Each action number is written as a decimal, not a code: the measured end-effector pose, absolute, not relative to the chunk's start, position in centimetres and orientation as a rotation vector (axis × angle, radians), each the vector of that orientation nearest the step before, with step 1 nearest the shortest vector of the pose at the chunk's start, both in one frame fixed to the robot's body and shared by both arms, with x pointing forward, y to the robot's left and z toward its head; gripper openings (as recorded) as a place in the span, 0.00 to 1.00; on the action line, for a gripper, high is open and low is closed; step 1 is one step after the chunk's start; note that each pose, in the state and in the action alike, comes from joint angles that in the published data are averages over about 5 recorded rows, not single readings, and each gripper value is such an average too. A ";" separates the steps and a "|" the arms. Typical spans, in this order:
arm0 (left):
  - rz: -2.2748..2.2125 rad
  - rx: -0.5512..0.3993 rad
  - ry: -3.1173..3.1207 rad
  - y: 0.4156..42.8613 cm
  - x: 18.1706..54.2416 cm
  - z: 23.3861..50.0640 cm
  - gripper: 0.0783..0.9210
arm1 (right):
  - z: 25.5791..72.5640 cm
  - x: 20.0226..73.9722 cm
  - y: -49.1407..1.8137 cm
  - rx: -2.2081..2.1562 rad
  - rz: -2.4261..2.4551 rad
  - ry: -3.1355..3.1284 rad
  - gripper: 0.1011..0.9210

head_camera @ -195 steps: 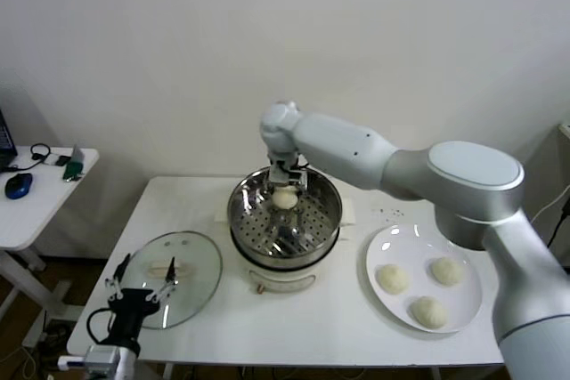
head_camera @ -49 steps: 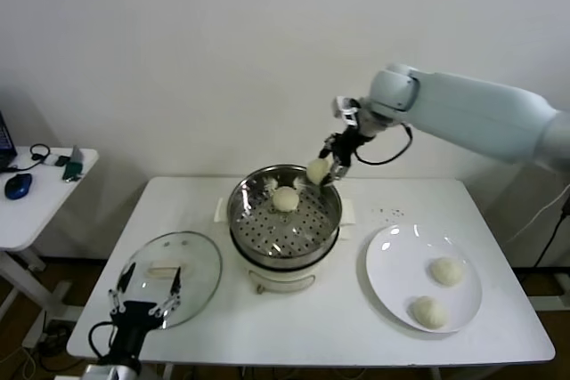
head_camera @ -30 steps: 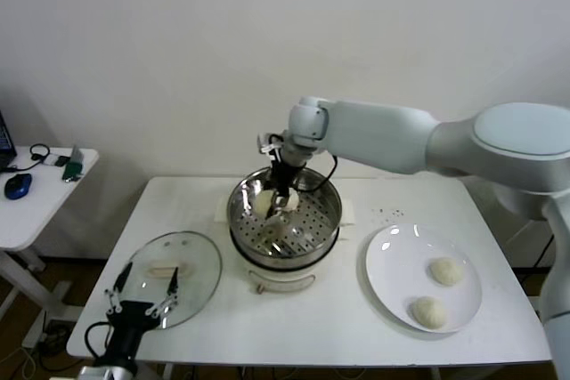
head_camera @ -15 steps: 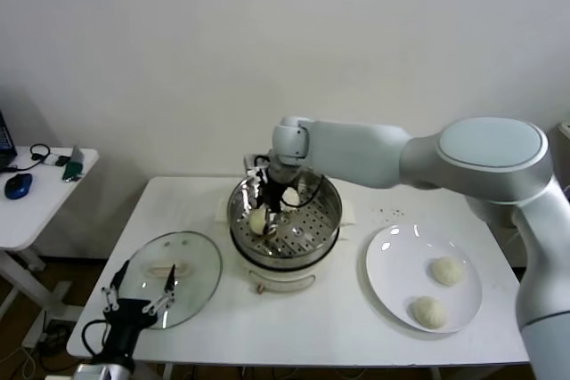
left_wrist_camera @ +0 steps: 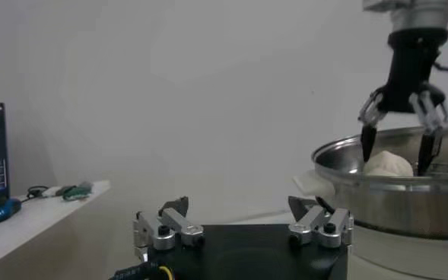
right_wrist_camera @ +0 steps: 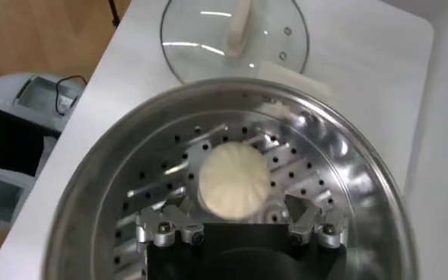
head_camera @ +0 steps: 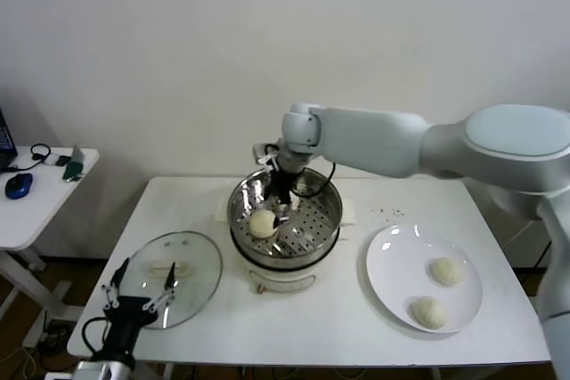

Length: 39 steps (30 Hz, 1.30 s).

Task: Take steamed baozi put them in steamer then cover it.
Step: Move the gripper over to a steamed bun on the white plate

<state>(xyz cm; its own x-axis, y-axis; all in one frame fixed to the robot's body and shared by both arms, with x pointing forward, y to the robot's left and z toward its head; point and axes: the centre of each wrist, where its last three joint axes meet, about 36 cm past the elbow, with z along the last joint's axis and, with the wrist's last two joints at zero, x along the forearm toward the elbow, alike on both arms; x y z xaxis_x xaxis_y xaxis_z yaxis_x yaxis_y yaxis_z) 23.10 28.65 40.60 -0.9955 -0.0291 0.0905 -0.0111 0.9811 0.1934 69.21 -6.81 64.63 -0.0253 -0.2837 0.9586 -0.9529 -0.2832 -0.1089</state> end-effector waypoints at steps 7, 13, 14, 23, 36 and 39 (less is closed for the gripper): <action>-0.310 0.027 -3.034 28.8 23.3 40.7 0.88 | 67.9 68.2 -14.4 1.586 1.322 -1.335 0.88; -0.320 0.032 -3.033 28.7 23.3 41.0 0.88 | 67.2 65.8 -21.7 1.559 1.300 -1.331 0.88; -0.322 0.033 -3.032 28.7 23.3 41.0 0.88 | 66.8 65.3 -22.9 1.554 1.295 -1.328 0.88; -0.338 0.033 -3.026 28.2 23.0 41.4 0.88 | 60.4 60.2 -32.0 1.510 1.249 -1.273 0.88; -0.359 0.053 -3.012 28.2 22.6 41.3 0.88 | 51.5 54.5 -37.8 1.456 1.199 -1.170 0.88; -0.363 0.055 -3.010 28.2 22.7 41.2 0.88 | 50.0 53.9 -38.3 1.451 1.191 -1.157 0.88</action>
